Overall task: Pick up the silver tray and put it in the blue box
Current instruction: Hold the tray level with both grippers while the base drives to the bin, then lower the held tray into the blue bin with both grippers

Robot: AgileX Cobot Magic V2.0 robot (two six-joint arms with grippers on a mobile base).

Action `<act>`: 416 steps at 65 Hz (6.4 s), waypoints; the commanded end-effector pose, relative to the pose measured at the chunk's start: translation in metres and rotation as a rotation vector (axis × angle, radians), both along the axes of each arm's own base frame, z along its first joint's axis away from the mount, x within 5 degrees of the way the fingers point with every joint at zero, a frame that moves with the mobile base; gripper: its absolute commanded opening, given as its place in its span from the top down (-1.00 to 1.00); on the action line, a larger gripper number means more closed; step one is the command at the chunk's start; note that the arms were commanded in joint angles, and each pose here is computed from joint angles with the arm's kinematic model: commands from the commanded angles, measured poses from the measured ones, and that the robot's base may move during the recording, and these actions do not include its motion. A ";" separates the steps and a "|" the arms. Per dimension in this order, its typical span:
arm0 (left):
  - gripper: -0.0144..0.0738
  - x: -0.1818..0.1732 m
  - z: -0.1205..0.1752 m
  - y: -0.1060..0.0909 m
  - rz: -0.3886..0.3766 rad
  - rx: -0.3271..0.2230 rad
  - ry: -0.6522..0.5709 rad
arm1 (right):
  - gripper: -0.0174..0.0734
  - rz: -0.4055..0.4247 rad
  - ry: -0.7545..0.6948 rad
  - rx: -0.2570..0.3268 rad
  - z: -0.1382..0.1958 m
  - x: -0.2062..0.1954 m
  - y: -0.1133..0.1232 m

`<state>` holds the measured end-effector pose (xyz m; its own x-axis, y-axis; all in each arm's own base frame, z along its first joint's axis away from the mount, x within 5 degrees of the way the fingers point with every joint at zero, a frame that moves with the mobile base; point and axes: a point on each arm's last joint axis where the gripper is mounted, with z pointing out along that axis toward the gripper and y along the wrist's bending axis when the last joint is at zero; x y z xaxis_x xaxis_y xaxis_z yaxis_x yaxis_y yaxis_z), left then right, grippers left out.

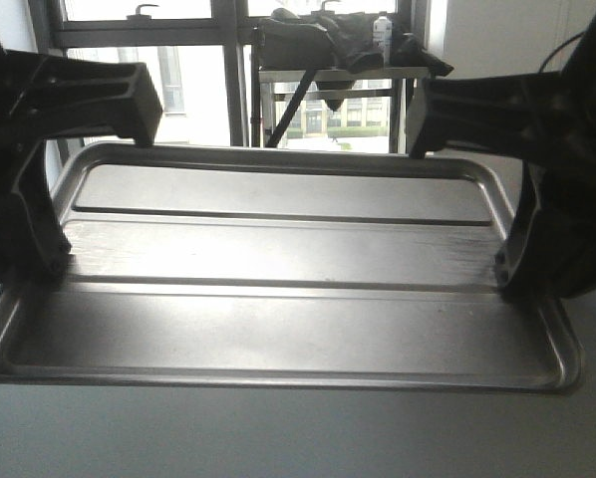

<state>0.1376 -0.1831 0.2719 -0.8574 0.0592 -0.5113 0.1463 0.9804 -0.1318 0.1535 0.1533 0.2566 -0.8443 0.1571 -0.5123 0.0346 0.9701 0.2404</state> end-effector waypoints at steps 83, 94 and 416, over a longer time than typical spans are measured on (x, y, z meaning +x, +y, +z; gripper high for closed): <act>0.69 0.000 0.014 -0.002 -0.014 -0.054 -0.051 | 0.49 0.027 -0.075 0.035 0.015 0.003 0.002; 0.69 0.000 0.014 -0.002 -0.014 -0.054 -0.051 | 0.49 0.027 -0.075 0.035 0.015 0.003 0.002; 0.69 0.224 0.144 0.006 0.009 -0.277 -0.502 | 0.49 0.131 -0.545 0.142 0.169 0.209 0.029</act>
<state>0.3648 -0.1619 0.3775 -0.6470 0.0019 -0.7625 0.1549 0.9795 -0.1291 0.3649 0.1681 0.3872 -0.6338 0.0454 -0.7721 -0.1354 0.9763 0.1686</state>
